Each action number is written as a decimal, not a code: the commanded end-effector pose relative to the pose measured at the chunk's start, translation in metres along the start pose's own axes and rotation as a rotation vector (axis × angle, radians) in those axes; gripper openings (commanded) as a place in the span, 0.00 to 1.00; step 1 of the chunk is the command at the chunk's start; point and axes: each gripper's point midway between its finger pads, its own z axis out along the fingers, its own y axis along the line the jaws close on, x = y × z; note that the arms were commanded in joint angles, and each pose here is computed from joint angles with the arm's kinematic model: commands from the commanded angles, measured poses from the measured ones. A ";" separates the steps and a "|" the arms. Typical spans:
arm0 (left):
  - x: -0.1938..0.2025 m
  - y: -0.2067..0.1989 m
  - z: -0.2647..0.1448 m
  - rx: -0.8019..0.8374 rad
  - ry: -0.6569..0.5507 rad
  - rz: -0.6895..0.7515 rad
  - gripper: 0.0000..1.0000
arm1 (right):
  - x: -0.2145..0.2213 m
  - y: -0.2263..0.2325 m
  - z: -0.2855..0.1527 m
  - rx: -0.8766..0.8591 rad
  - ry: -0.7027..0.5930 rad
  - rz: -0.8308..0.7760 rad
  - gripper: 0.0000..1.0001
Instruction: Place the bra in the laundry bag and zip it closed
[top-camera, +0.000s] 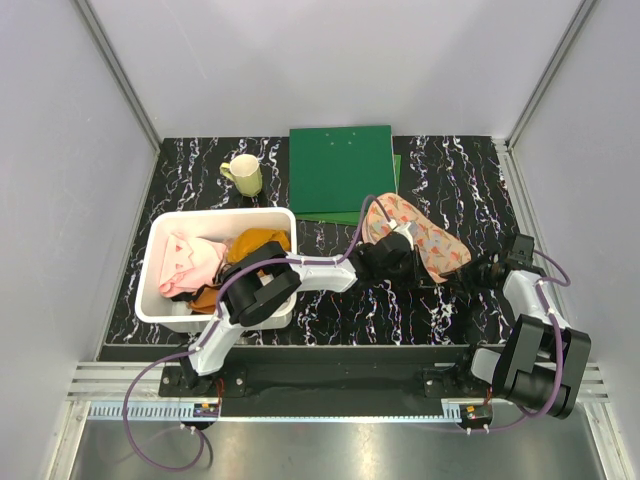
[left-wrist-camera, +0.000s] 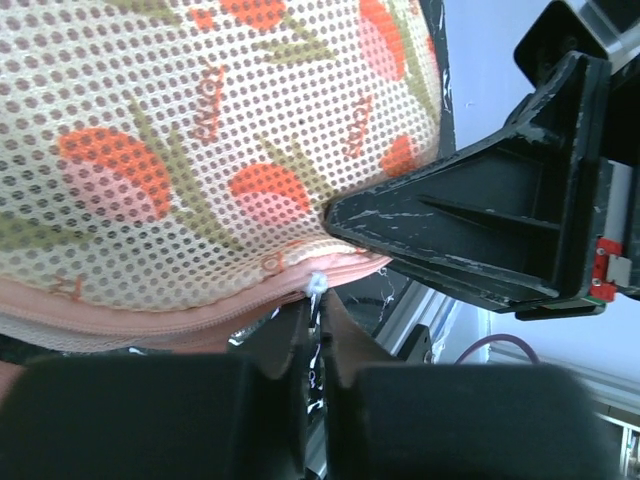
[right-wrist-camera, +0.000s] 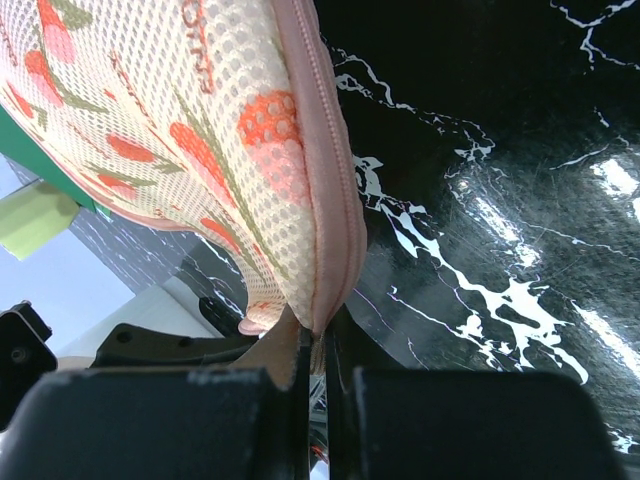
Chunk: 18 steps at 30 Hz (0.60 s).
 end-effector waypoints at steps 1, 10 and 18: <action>-0.027 -0.017 -0.009 0.038 -0.083 0.043 0.00 | 0.000 0.002 0.000 -0.014 0.010 -0.015 0.00; -0.048 0.061 -0.037 -0.134 -0.045 0.145 0.00 | -0.022 -0.002 0.002 0.051 -0.058 -0.085 0.00; -0.042 0.032 -0.030 -0.054 0.037 0.279 0.00 | -0.048 -0.007 0.002 0.139 -0.127 -0.166 0.22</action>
